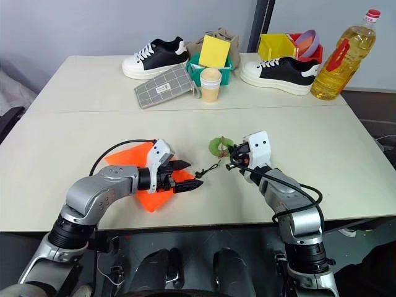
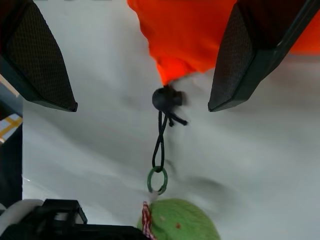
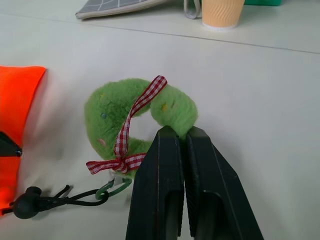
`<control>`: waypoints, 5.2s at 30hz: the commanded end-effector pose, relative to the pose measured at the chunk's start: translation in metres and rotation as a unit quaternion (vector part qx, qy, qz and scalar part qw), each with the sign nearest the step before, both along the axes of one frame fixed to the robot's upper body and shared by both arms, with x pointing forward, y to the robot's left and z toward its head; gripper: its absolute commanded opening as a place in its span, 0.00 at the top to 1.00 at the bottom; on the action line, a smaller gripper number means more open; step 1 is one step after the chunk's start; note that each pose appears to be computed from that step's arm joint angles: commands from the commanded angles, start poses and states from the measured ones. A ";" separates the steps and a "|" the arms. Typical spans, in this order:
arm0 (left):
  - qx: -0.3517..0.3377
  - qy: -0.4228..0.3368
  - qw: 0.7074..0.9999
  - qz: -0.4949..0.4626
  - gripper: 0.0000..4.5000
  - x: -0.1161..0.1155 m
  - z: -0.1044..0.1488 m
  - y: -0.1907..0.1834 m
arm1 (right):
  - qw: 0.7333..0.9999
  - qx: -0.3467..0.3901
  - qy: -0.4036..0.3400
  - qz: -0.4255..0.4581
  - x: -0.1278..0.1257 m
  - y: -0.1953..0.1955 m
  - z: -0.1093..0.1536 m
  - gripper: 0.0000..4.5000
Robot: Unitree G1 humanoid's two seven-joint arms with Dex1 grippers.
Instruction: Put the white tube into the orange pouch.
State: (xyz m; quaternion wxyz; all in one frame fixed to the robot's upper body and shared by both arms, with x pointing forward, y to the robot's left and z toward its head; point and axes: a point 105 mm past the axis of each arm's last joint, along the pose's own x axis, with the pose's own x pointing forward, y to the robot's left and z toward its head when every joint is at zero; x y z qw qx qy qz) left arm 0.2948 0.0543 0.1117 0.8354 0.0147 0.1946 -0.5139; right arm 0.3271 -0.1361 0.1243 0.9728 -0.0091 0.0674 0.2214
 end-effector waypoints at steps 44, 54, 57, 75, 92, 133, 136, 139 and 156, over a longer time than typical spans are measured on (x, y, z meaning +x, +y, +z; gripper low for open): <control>0.008 -0.080 0.994 -0.072 0.01 0.029 0.012 0.025 | 0.983 0.085 -0.162 -0.027 -0.009 0.022 0.062 1.00; -0.080 -0.017 0.995 -0.064 0.01 0.017 0.021 0.012 | 0.978 0.090 -0.186 0.018 -0.013 0.034 0.077 1.00; -0.083 0.004 0.994 -0.071 0.01 0.013 0.015 0.008 | 0.978 0.091 -0.187 0.028 -0.015 0.037 0.079 1.00; -0.095 -0.006 0.994 -0.055 0.01 0.026 0.022 0.026 | 0.972 0.098 -0.198 0.085 -0.031 0.054 0.085 1.00; -0.078 -0.014 0.995 -0.060 0.01 0.015 0.018 0.034 | 0.989 0.051 -0.138 -0.011 -0.003 0.024 0.053 1.00; 0.034 -0.024 0.992 -0.119 0.01 0.017 0.009 -0.002 | 0.977 0.069 -0.189 0.072 -0.039 0.043 0.080 1.00; 0.005 -0.014 0.993 -0.119 0.01 0.018 0.015 -0.003 | 0.976 0.070 -0.191 0.076 -0.040 0.044 0.081 1.00; -0.009 -0.017 0.990 -0.143 0.01 0.016 0.017 0.000 | 0.976 0.071 -0.192 0.080 -0.040 0.045 0.082 1.00; -0.060 0.028 0.966 -0.248 0.01 0.028 0.021 0.004 | 0.972 0.077 -0.199 0.098 -0.047 0.050 0.085 1.00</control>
